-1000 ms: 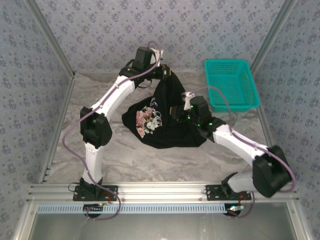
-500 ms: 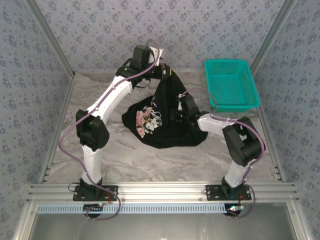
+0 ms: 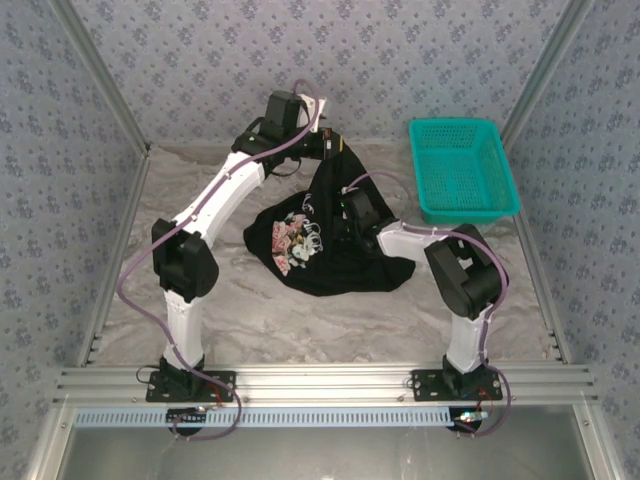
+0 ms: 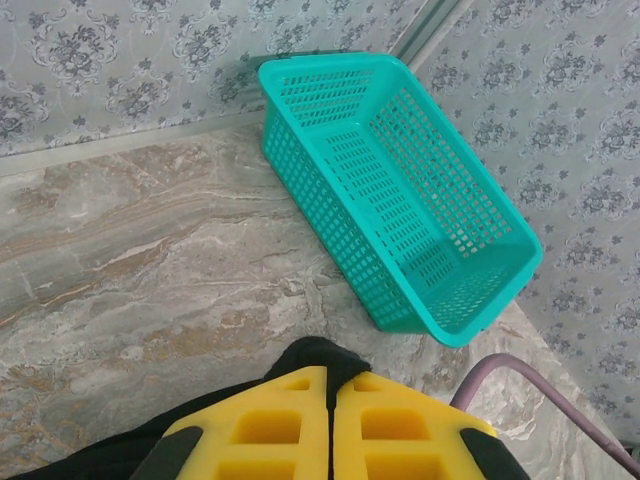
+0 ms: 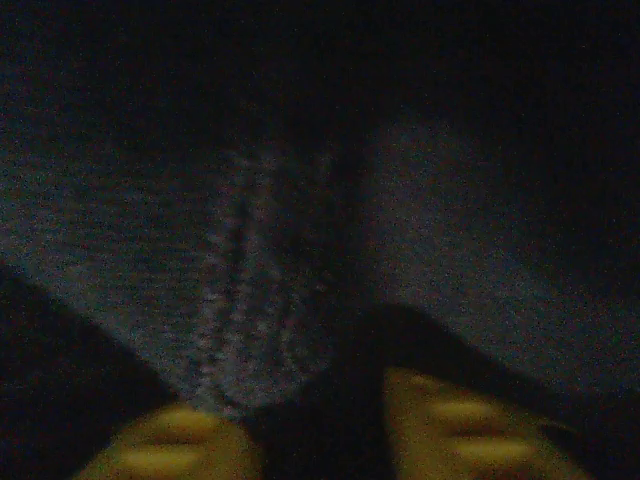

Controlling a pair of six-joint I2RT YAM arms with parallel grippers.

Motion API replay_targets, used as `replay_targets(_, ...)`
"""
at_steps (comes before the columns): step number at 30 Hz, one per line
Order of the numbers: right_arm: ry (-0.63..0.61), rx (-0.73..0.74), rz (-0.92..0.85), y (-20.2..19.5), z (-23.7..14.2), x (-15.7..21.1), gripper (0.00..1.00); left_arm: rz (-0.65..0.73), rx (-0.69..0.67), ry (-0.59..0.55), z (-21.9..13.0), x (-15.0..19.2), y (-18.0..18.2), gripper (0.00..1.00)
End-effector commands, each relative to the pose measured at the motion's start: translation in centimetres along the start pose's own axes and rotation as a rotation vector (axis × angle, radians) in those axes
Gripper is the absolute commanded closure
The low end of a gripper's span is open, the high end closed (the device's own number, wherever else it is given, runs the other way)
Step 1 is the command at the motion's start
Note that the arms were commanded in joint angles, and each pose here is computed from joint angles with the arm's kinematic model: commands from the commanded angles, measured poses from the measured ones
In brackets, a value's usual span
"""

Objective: Fold the inside-out t-shirt

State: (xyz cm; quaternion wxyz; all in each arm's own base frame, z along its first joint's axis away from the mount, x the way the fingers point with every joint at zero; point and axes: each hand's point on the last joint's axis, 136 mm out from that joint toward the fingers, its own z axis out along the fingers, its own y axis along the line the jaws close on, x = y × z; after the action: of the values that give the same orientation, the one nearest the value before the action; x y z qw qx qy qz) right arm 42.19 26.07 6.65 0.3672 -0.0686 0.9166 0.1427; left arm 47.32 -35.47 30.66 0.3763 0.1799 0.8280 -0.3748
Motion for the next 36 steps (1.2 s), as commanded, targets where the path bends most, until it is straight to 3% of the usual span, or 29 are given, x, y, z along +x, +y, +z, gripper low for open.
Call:
replay_targets(1,0.017,0.114,-0.065,-1.0,0.1,0.0,0.8,0.05,0.041,-0.06,-2.7,-2.1,-2.6,1.0)
replay_targets(4,0.003,0.112,-0.065,-1.3,-0.8,-0.6,1.0,0.058,0.026,-0.062,-2.8,-2.1,-2.5,1.0)
replay_targets(8,-0.034,0.054,-0.032,-1.6,-3.9,-2.1,1.0,0.068,0.01,-0.065,-2.9,-2.2,-2.1,1.0)
replay_targets(22,-0.177,-0.386,0.242,-0.4,-14.9,-5.9,1.0,0.065,-0.011,-0.033,-0.6,-2.2,-0.7,0.99)
replay_targets(24,-0.228,-0.472,0.312,0.0,-16.5,-7.6,1.0,0.057,-0.016,-0.034,0.3,-2.4,-0.1,0.92)
replay_targets(27,-0.319,-0.627,0.427,0.9,-19.2,-10.5,1.0,0.042,-0.025,-0.03,1.8,-3.3,0.6,0.65)
replay_targets(32,-0.461,-0.742,0.536,0.3,-23.1,-14.8,1.0,0.069,-0.108,-0.009,-0.5,-4.6,1.8,0.39)
replay_targets(36,-0.52,-0.71,0.553,-0.4,-24.3,-16.1,1.0,0.118,-0.199,0.039,-3.5,-4.0,2.1,0.31)
